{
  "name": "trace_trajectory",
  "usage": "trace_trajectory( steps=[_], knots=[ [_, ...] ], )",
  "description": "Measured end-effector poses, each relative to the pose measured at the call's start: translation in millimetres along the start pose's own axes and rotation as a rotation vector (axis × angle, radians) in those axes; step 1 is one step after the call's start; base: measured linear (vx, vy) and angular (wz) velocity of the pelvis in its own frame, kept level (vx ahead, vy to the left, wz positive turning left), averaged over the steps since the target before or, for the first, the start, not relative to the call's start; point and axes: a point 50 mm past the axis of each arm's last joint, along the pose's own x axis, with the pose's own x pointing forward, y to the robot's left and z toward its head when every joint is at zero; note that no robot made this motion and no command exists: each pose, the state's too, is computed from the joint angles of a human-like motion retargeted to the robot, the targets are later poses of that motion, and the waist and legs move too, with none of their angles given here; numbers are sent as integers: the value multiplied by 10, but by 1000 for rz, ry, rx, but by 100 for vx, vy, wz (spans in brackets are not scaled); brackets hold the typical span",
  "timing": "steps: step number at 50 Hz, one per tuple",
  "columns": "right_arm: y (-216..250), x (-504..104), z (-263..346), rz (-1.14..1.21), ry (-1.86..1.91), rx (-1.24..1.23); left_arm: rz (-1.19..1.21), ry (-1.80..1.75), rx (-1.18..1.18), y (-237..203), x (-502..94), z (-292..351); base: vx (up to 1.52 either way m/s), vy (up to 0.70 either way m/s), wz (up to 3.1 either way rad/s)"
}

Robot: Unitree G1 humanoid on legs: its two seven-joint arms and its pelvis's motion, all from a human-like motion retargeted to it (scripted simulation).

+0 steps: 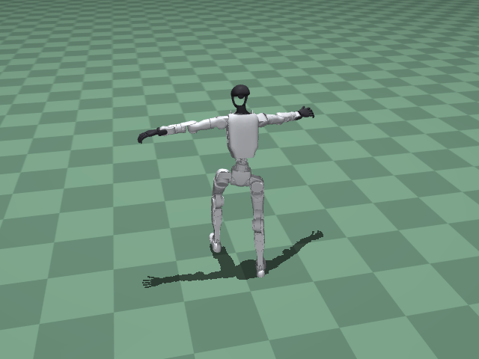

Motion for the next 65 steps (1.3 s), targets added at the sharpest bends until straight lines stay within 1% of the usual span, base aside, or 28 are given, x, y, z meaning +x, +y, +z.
trace_trajectory(
  steps=[3, 6, 8, 10, 12, 15, 18, 20, 22, 25, 27, 29, 32, 35, 38, 40, 43, 45, 47, 49, 51, 55, 58, 60, 61, 63, 65],
  knots=[
    [167, -58, -149, -13, 21, -54, 3, 39, 25, -179, 0, -69, -104, -21, 123],
    [563, -261, -721, 108, 147, -147, -58, 50, 40, -420, -9, -137, -87, -12, 141],
    [774, -455, -1148, 217, 253, -188, -81, 49, 25, -443, -9, -157, -90, 0, 93],
    [860, -590, -1420, 283, 315, -203, -66, 38, -10, -388, -3, -141, -97, 8, 107],
    [816, -610, -1533, 295, 315, -205, -22, 1, -27, -273, 3, -74, -101, 16, 126],
    [605, -481, -1484, 274, 278, -203, 47, -100, 2, -2, -15, 159, -104, 29, 125],
    [324, -316, -1370, 222, 298, -147, 152, -256, -1, 435, -135, 582, -108, 42, 151],
    [227, -298, -1416, 190, 346, -95, 234, -366, -26, 707, -282, 867, -100, 38, 169],
    [337, -412, -1597, 177, 394, -71, 315, -465, -65, 843, -430, 1086, -85, 26, 112],
    [917, -947, -2039, 256, 471, -80, 432, -557, -97, 914, -601, 1267, -56, 17, -51],
    [1416, -1476, -2209, 408, 484, -117, 419, -571, -76, 746, -582, 1257, -29, 10, -81],
    [1831, -2001, -2243, 593, 452, -163, 341, -575, -32, 448, -512, 1201, -18, 8, 34],
    [2249, -2641, -2149, 835, 363, -226, 187, -601, 65, -29, -468, 1165, -11, 8, 240],
    [2456, -2905, -1969, 931, 316, -237, 100, -686, 148, -293, -580, 1338, -11, 12, 453],
    [2510, -2755, -1763, 888, 301, -198, 129, -822, 186, -280, -831, 1710, -6, 14, 515],
    [2440, -2454, -1654, 810, 294, -167, 184, -924, 159, -196, -1070, 2028, 3, 14, 403],
    [2172, -1912, -1599, 672, 316, -142, 247, -1024, 51, 5, -1406, 2395, 8, 4, 320],
    [1925, -1583, -1609, 568, 341, -128, 271, -1051, -37, 126, -1565, 2536, 11, -7, 296],
    [1665, -1311, -1628, 462, 362, -104, 281, -1038, -89, 134, -1611, 2575, 16, -16, 266],
    [1445, -1131, -1664, 378, 374, -83, 248, -999, -91, -57, -1537, 2513, 20, -30, 245],
    [1288, -1028, -1705, 326, 367, -84, 161, -933, -72, -438, -1356, 2302, 20, -48, 249],
    [1089, -960, -1845, 299, 333, -151, -72, -743, -25, -1307, -967, 1521, 9, -64, 278],
    [780, -796, -1901, 198, 351, -179, -171, -586, -80, -1618, -799, 1033, -9, -71, 349],
    [459, -661, -1951, 112, 371, -188, -180, -515, -78, -1613, -677, 837, -23, -71, 369],
    [282, -602, -1983, 78, 385, -181, -168, -493, -43, -1510, -594, 809, -32, -66, 331],
    [-34, -509, -2016, 16, 405, -152, -122, -436, 53, -1217, -417, 765, -40, -59, 268],
    [-234, -449, -2001, -37, 410, -109, -56, -338, 159, -885, -251, 653, -51, -53, 194]
  ],
)
